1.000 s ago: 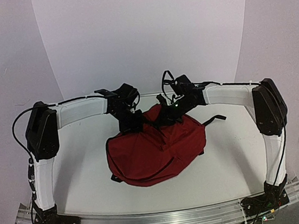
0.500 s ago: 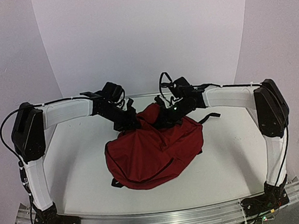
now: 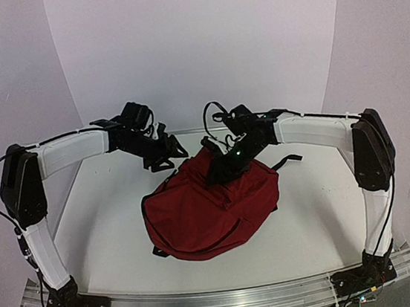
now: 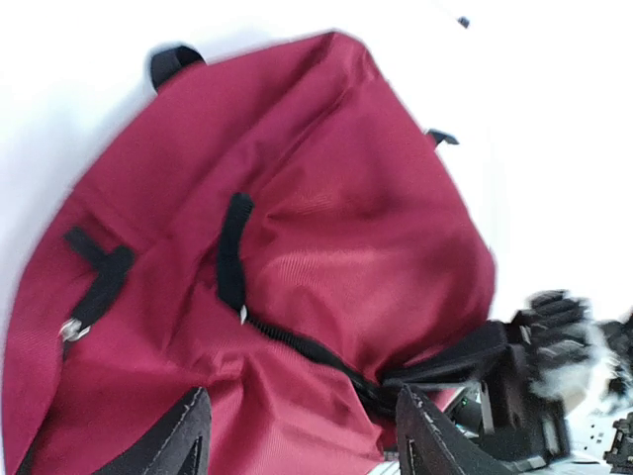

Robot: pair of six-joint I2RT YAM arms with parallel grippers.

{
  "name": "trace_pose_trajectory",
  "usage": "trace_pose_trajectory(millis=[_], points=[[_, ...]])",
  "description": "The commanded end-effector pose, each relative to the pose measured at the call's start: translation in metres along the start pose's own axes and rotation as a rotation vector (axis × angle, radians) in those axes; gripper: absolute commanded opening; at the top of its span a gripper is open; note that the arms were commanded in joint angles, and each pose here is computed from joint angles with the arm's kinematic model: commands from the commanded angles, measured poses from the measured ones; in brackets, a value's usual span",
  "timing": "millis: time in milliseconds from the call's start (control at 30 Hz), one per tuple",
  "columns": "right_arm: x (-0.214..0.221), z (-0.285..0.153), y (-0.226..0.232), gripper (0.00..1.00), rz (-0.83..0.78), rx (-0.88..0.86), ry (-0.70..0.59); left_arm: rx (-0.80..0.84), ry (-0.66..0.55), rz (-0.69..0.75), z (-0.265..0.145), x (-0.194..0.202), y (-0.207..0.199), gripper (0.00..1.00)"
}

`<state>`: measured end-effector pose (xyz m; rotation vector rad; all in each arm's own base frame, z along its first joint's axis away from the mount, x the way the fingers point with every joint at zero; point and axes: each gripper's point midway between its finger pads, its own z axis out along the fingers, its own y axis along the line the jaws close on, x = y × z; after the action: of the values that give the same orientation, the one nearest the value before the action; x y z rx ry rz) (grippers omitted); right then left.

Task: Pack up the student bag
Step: Adjust the student bag at the center of the board.

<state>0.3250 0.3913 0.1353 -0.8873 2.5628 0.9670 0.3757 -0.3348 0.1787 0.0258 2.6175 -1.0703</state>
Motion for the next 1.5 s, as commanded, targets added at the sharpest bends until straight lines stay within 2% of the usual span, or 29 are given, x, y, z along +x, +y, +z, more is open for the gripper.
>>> trace_pose_trajectory(millis=[0,167,300,433,567,700,833,967,1067,1167,1267,1367,1467], points=[[0.011,-0.043,0.001,0.47,-0.102,0.028,0.068,-0.045,-0.101,-0.016,-0.041,-0.019,0.002,0.65],[-0.013,-0.069,0.018,0.63,-0.194,-0.037,0.023,-0.057,-0.057,0.081,-0.027,-0.034,0.001,0.63],[-0.029,-0.07,0.013,0.64,-0.218,-0.019,-0.007,-0.041,-0.007,0.117,-0.005,-0.048,-0.005,0.61],[-0.063,-0.076,-0.016,0.68,-0.216,0.053,-0.072,-0.058,0.02,0.04,0.003,-0.045,0.002,0.61],[-0.116,-0.089,-0.072,0.81,-0.15,0.139,-0.187,-0.015,0.04,-0.066,-0.014,0.001,0.008,0.68],[-0.136,-0.082,-0.103,0.93,-0.125,0.154,-0.225,-0.117,0.055,-0.139,-0.041,0.062,0.028,0.73],[-0.119,-0.054,-0.106,0.96,-0.083,0.062,-0.164,-0.203,0.032,-0.282,-0.065,0.105,0.052,0.82],[-0.094,-0.031,-0.103,0.95,-0.022,-0.065,-0.089,-0.327,0.152,-0.386,-0.057,0.157,0.08,0.84],[-0.079,-0.025,-0.096,0.94,0.019,-0.141,-0.053,-0.332,0.209,-0.454,-0.039,0.178,0.094,0.82],[-0.065,-0.027,-0.09,0.92,0.059,-0.199,-0.023,-0.311,0.221,-0.506,-0.021,0.182,0.1,0.71],[-0.042,-0.033,-0.081,0.9,0.086,-0.237,0.018,-0.327,0.218,-0.491,-0.004,0.169,0.105,0.51],[-0.012,-0.038,-0.071,0.88,0.111,-0.27,0.067,-0.372,0.2,-0.463,0.005,0.139,0.119,0.26],[0.02,-0.048,-0.057,0.86,0.128,-0.298,0.107,-0.37,0.142,-0.434,0.009,0.085,0.133,0.09]])
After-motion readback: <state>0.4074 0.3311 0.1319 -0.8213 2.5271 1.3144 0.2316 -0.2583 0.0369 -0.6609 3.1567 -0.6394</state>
